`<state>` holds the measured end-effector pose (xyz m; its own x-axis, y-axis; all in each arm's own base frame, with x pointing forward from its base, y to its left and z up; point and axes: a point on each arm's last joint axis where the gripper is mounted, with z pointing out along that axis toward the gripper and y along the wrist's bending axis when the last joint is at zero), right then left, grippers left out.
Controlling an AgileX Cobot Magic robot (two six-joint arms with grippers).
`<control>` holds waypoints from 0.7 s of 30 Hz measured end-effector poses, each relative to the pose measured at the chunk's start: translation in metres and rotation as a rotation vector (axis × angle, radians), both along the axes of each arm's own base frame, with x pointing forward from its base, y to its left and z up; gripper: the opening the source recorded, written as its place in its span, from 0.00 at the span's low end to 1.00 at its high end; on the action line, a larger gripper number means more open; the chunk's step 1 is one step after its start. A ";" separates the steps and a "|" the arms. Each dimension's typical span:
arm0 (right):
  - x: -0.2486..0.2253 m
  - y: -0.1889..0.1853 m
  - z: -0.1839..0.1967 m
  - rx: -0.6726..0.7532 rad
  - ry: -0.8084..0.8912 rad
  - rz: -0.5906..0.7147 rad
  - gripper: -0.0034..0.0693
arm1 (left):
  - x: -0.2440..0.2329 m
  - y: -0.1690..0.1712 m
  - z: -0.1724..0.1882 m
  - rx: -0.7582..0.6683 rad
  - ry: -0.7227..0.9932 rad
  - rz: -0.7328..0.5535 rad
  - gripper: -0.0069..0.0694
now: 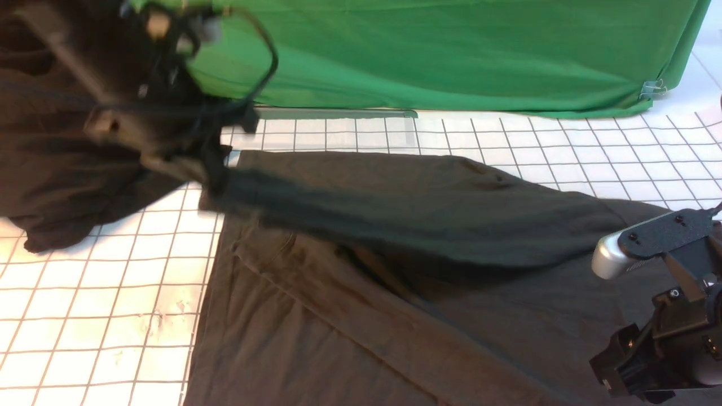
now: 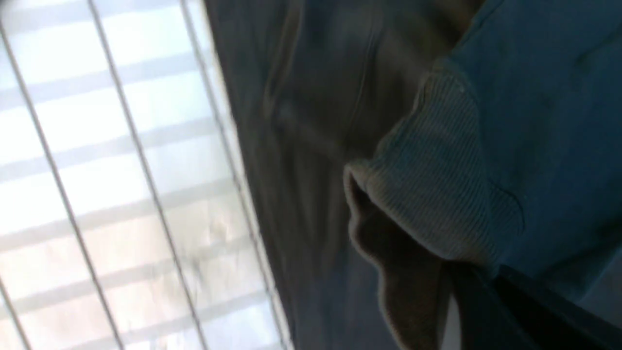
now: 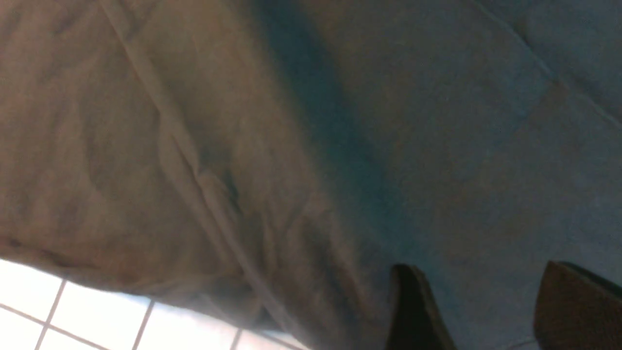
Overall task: Fold a long-sleeved shirt over a white checkered tablecloth.
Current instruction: 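Fold the left side of the dark shirt inward over its body with the left gripper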
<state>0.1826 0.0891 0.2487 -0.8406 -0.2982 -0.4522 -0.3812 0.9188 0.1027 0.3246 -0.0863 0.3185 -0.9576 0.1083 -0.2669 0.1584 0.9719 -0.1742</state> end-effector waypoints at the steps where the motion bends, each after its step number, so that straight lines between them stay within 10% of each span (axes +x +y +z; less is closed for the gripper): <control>1: 0.000 0.000 0.000 0.001 -0.005 0.001 0.51 | -0.006 0.002 -0.006 0.007 0.022 0.000 0.10; 21: 0.011 0.001 0.009 0.008 -0.126 0.006 0.50 | -0.051 0.010 -0.072 -0.004 0.096 0.053 0.18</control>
<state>0.1934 0.0904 0.2573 -0.7751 -0.2992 -0.5565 -0.3970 0.9158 0.0606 0.2737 -0.0760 0.2464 -0.9833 0.0558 -0.1734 0.0890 0.9778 -0.1899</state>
